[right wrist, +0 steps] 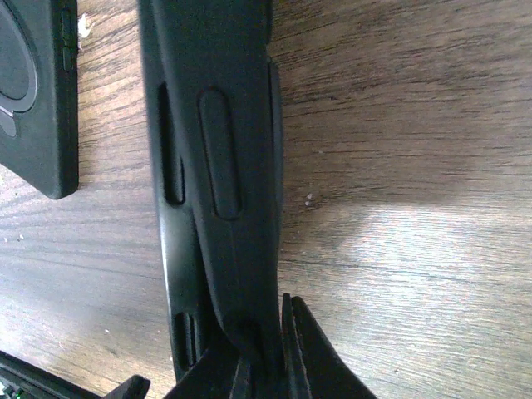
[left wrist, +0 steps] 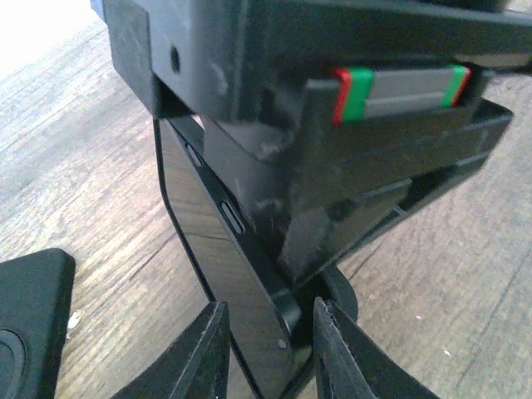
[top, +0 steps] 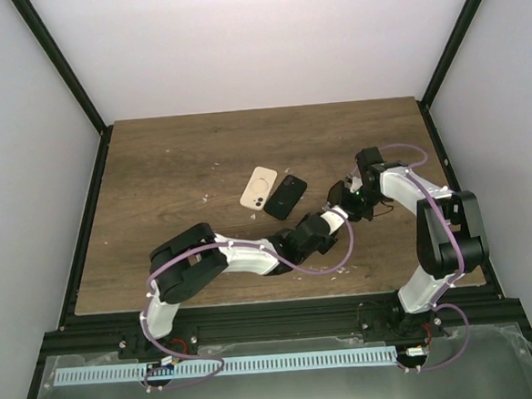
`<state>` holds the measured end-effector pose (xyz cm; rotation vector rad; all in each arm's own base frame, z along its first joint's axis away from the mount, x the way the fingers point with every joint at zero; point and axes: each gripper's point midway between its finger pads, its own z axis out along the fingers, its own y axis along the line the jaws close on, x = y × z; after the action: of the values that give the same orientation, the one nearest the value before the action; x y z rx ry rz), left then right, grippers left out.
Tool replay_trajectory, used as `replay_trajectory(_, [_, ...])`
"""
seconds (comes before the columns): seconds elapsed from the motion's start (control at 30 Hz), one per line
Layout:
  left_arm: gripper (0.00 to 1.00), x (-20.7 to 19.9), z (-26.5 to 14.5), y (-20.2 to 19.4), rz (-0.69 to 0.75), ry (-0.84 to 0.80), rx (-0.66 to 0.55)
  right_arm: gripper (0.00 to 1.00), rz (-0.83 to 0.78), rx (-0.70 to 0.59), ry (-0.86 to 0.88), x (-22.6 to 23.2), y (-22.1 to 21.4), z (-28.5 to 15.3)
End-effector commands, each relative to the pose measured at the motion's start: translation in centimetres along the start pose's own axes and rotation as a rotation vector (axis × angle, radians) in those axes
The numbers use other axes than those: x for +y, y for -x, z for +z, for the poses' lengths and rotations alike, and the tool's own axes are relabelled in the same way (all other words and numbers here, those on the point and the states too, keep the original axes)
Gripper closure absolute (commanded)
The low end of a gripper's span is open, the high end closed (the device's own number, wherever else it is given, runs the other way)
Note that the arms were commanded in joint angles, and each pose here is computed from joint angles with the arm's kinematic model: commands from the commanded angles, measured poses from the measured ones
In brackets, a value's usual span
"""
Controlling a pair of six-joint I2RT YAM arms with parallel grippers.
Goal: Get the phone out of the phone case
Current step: Remove the phone case from the phone.
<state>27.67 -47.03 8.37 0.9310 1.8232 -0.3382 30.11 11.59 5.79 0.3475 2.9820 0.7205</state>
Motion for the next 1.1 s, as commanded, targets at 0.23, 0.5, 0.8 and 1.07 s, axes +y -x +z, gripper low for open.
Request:
replay_trajectory(0.23, [0.72,1.7,1.9,-1.5,0.089,0.128,0.051,0.99,-0.055,0.017,0.122,2.1,-0.4,-0.5])
replay_trajectory(0.5, [0.87,3.4,1.2,-1.8,0.119,0.223,0.041,0.99,-0.062,0.009,0.126,2.4,-0.3,-0.8])
replay_trajectory(0.8, [1.0,4.7,-0.5,-0.6,0.057,0.26,0.002,0.99,-0.098,-0.062,0.079,2.0,0.9,-1.5])
replay_trajectory(1.07, [1.0,5.6,-3.7,0.8,-0.168,0.196,-0.061,0.99,-0.237,-0.187,-0.077,-0.2,2.9,-2.4])
